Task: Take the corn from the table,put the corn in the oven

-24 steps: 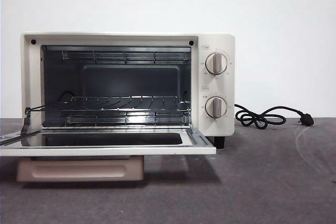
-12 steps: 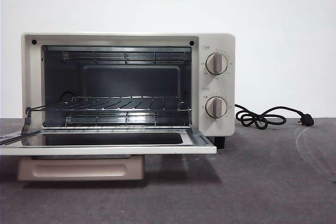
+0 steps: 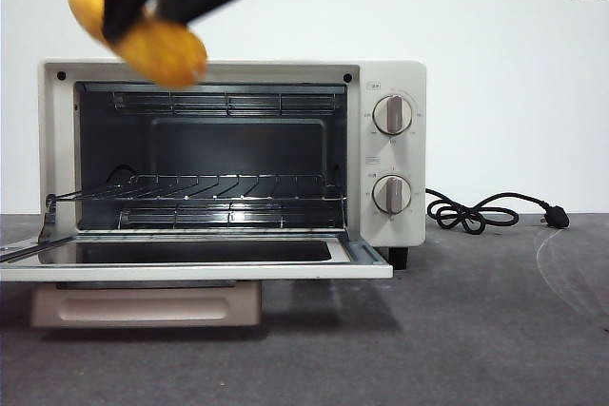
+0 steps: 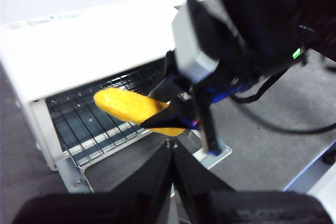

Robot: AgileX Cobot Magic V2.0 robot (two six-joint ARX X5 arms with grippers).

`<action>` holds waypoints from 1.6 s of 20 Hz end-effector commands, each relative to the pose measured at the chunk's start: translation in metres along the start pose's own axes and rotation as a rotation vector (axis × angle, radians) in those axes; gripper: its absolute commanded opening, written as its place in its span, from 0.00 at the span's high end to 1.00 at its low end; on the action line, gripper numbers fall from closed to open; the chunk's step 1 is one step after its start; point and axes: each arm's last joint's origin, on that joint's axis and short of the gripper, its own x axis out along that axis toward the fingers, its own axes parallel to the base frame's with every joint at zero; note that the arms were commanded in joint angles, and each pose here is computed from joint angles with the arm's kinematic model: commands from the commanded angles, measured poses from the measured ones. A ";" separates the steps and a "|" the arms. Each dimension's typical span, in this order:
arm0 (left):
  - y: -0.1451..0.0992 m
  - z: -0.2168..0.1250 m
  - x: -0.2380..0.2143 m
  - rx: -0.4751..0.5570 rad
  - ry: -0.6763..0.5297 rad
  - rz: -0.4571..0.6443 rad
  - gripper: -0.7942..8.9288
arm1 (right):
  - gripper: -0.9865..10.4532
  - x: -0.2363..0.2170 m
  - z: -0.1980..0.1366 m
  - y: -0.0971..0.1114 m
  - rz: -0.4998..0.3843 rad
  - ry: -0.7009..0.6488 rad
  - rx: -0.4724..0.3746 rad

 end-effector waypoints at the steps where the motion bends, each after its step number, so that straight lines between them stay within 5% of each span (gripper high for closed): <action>1: -0.001 0.004 -0.007 0.002 -0.029 0.000 0.92 | 0.92 0.017 -0.003 0.001 -0.066 0.024 -0.111; 16: 0.000 0.005 -0.013 0.019 -0.028 0.053 0.92 | 0.92 0.076 -0.021 -0.010 -0.313 0.125 -0.372; 30: 0.000 0.004 -0.013 0.017 -0.006 0.054 0.92 | 0.90 0.092 -0.041 -0.033 -0.335 0.223 -0.374; 32: 0.000 0.003 -0.013 0.017 0.001 0.055 0.92 | 0.82 0.092 -0.042 -0.033 -0.329 0.230 -0.374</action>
